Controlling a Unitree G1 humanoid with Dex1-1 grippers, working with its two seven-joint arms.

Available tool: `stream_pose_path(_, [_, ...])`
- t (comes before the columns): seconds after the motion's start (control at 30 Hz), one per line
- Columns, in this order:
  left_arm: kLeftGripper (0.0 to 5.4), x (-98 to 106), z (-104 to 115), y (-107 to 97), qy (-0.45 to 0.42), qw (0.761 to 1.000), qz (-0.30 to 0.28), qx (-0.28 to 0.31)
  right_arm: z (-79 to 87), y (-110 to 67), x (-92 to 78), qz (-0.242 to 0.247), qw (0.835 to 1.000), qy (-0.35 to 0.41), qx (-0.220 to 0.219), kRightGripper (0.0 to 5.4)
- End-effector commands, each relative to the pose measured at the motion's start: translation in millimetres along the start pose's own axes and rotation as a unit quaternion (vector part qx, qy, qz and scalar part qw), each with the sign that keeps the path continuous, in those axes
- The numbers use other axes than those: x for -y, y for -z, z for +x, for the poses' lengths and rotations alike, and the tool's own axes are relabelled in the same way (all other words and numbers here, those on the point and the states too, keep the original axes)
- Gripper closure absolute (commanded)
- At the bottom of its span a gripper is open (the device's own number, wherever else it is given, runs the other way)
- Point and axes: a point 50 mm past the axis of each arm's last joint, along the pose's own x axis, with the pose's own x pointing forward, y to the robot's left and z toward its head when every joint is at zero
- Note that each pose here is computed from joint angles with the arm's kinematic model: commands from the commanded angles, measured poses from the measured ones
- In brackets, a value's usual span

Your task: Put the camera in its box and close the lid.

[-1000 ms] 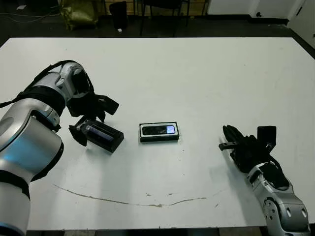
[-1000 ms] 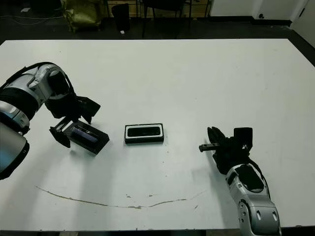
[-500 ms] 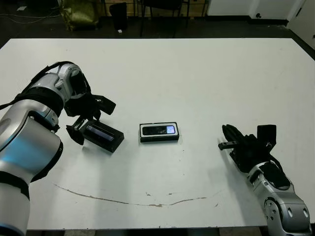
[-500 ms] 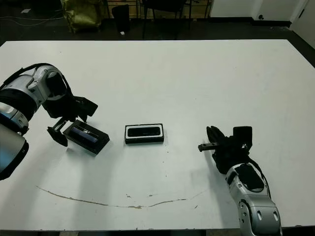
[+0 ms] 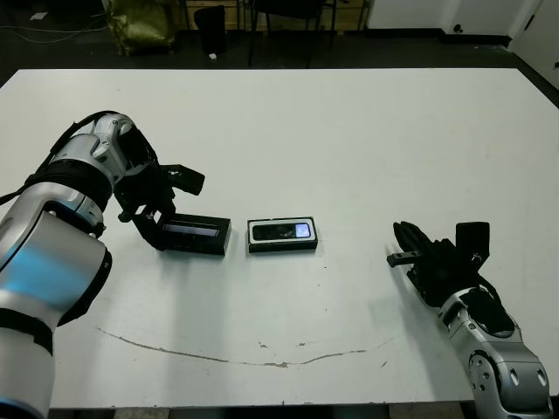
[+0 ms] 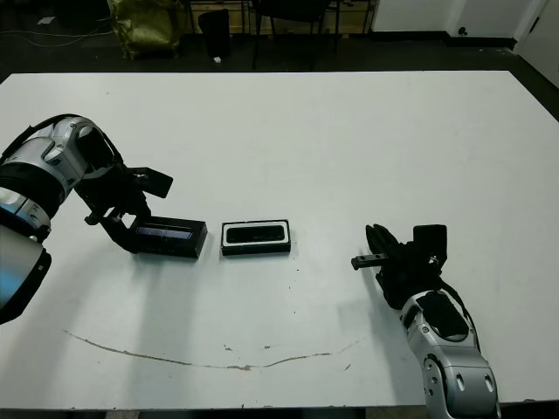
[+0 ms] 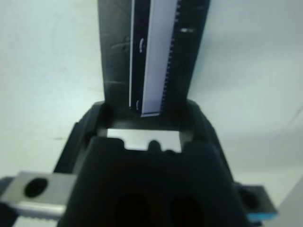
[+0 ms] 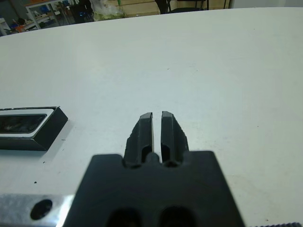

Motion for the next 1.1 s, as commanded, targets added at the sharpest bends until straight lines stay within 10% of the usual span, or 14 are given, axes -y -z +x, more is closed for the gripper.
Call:
stream_pose_path(0.03, [3.32,12.6,35.2,10.2,0.073,0.997,-0.020,-0.027,-1.0,6.4,1.9,0.004,1.000,0.004,-0.014,5.40])
stream_pose_path(1.1, [3.32,3.7,-75.4,23.3,-0.110,0.972,-0.122,0.170,10.7,21.0,-11.6,-0.012,0.998,-0.055,0.012,5.40])
